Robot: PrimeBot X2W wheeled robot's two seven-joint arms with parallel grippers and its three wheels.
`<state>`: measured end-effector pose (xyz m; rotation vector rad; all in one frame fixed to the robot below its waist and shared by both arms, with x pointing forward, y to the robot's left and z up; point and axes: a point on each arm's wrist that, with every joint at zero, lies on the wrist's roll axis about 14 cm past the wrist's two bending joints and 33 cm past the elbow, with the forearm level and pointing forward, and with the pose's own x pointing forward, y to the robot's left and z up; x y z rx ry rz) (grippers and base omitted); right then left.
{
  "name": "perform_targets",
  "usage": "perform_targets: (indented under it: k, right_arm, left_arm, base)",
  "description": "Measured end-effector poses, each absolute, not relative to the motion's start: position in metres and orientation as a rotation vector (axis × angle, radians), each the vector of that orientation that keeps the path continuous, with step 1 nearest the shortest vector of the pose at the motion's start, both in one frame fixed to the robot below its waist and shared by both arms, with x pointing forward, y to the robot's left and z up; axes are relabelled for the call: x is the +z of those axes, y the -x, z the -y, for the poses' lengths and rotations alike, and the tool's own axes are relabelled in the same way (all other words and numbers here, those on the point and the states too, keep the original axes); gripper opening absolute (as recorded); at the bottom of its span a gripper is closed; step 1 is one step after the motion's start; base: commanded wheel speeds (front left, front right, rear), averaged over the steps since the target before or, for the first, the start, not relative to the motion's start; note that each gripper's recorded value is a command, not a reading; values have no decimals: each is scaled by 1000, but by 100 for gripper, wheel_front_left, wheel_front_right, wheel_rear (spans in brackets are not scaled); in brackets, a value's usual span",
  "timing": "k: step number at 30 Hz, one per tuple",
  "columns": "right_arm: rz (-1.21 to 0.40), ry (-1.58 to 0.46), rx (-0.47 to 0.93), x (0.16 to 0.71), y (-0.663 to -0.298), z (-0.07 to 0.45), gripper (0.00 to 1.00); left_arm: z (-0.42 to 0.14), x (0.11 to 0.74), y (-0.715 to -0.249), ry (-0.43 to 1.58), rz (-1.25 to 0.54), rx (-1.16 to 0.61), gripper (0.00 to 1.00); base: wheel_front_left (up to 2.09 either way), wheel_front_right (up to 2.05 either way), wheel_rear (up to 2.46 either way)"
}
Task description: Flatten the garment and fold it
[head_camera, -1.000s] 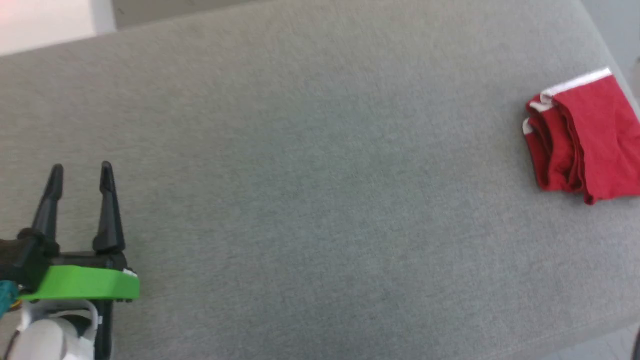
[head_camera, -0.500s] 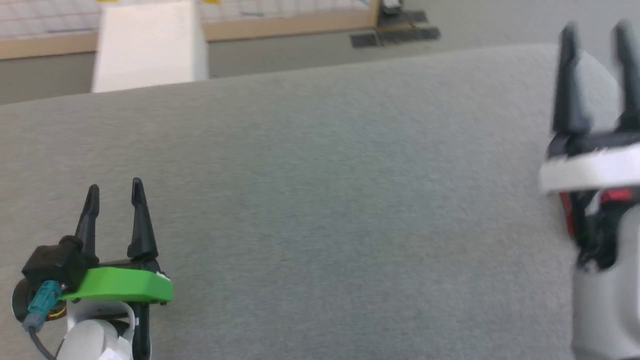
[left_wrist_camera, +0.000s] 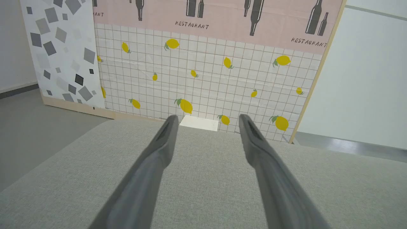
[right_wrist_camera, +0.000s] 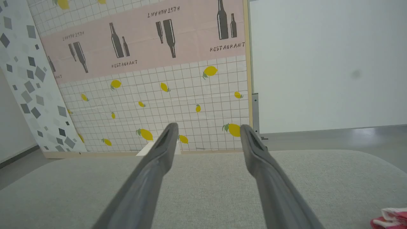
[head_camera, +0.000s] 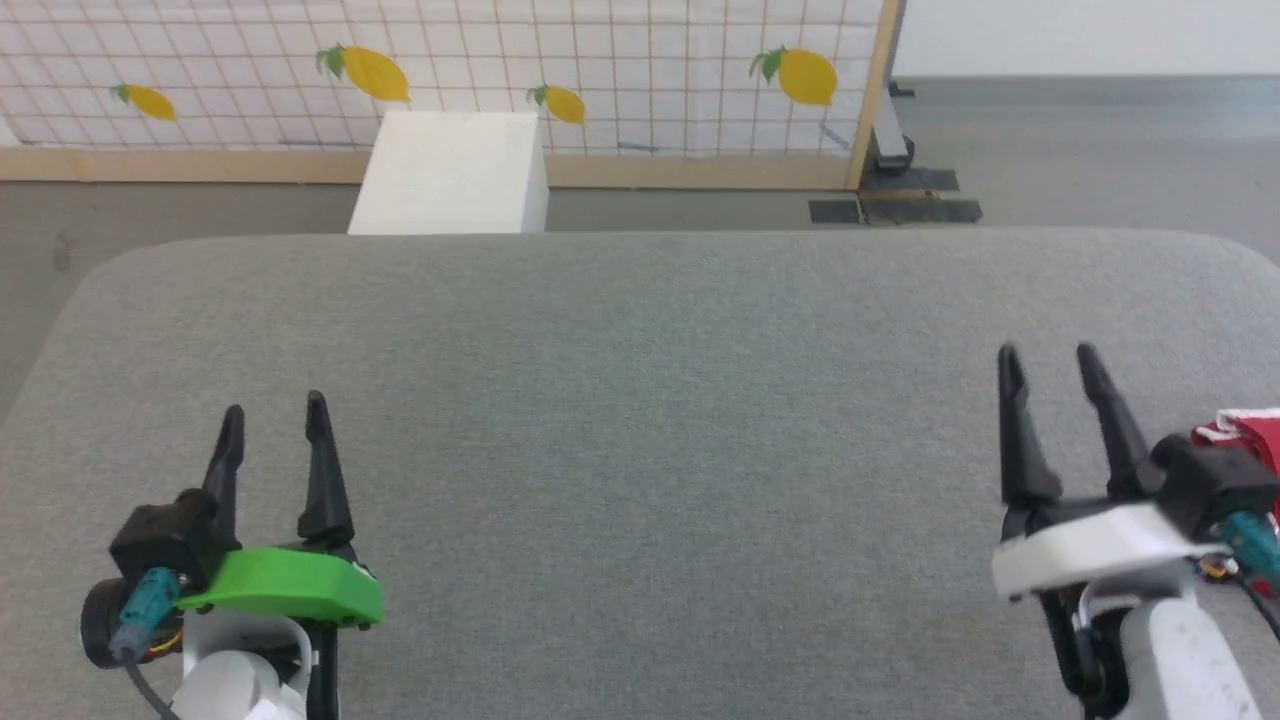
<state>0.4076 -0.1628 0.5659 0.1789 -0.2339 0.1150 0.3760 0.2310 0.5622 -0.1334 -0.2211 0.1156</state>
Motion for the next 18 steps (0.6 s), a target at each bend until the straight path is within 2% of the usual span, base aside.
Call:
perform_targets:
  k: [18]
  right_arm:
    - [92, -146, 141, 515, -370, 152, 100]
  left_arm:
    - [-220, 526, -355, 105, 114, 89, 100]
  base:
    - [0, 0, 0]
